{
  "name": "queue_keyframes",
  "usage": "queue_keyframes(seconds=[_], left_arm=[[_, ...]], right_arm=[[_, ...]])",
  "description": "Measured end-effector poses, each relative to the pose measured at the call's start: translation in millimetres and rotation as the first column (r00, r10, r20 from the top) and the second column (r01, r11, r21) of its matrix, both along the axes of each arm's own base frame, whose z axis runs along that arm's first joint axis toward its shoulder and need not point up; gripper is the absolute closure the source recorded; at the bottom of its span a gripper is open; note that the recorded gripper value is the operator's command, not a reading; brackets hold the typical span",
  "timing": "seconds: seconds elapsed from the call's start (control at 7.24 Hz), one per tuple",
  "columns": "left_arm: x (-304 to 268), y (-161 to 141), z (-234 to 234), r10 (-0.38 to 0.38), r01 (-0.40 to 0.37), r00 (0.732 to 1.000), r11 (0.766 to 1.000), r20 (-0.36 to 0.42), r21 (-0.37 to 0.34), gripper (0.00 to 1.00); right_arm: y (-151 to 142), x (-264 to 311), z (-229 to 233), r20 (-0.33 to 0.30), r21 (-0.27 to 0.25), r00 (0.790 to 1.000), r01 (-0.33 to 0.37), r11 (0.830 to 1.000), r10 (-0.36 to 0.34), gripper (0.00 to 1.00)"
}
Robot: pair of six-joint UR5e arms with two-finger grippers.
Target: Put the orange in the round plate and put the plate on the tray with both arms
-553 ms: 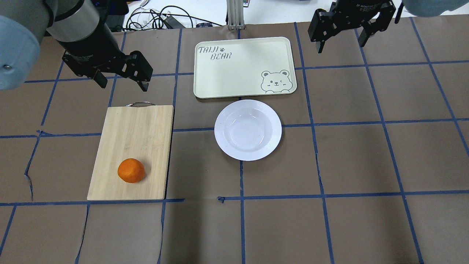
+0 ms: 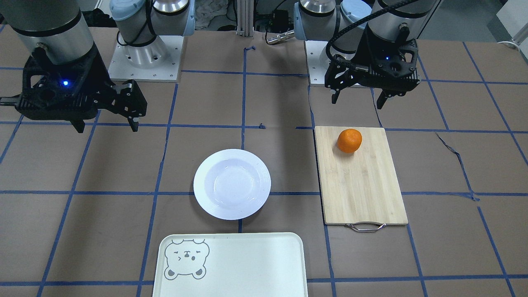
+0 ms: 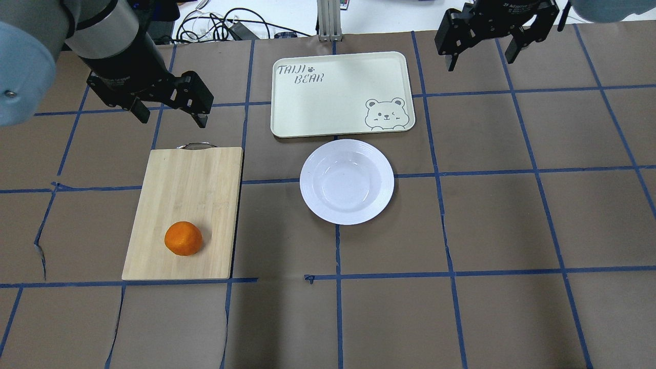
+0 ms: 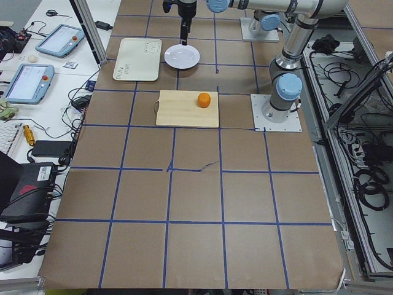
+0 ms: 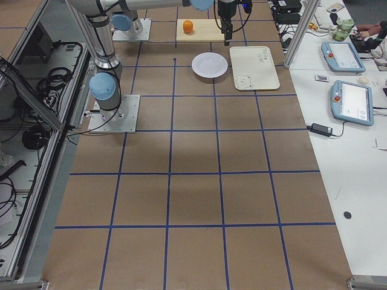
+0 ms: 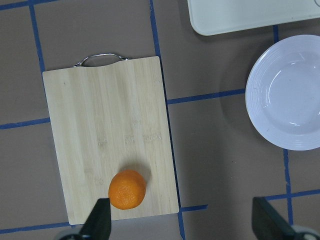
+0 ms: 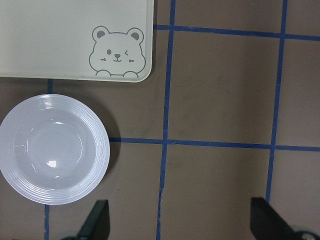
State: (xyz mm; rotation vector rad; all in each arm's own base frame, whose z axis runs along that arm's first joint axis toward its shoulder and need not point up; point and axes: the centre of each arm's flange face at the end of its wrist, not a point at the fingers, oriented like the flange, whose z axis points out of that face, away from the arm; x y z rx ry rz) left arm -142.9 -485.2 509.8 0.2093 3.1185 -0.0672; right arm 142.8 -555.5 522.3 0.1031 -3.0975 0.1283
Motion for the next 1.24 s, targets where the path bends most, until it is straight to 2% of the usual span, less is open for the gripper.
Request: queue_keyframes(seconds=[0.83,1.24], left_arm=[[-0.1,0.8,-1.2,-0.003,0.003,1.0,1.0,0.002,0.004,0.0],[0.9,6.2,-9.0,-0.004,0.004,1.0,1.0,0.008,0.03,0.0]], right_arm=[[-0.8,-3.0,-0.1,0.005,0.001,1.0,0.003,1.0,-0.003,0.0],[-0.8,-2.9,-0.1,0.006,0.001,1.0,0.003,1.0,-0.003,0.0]])
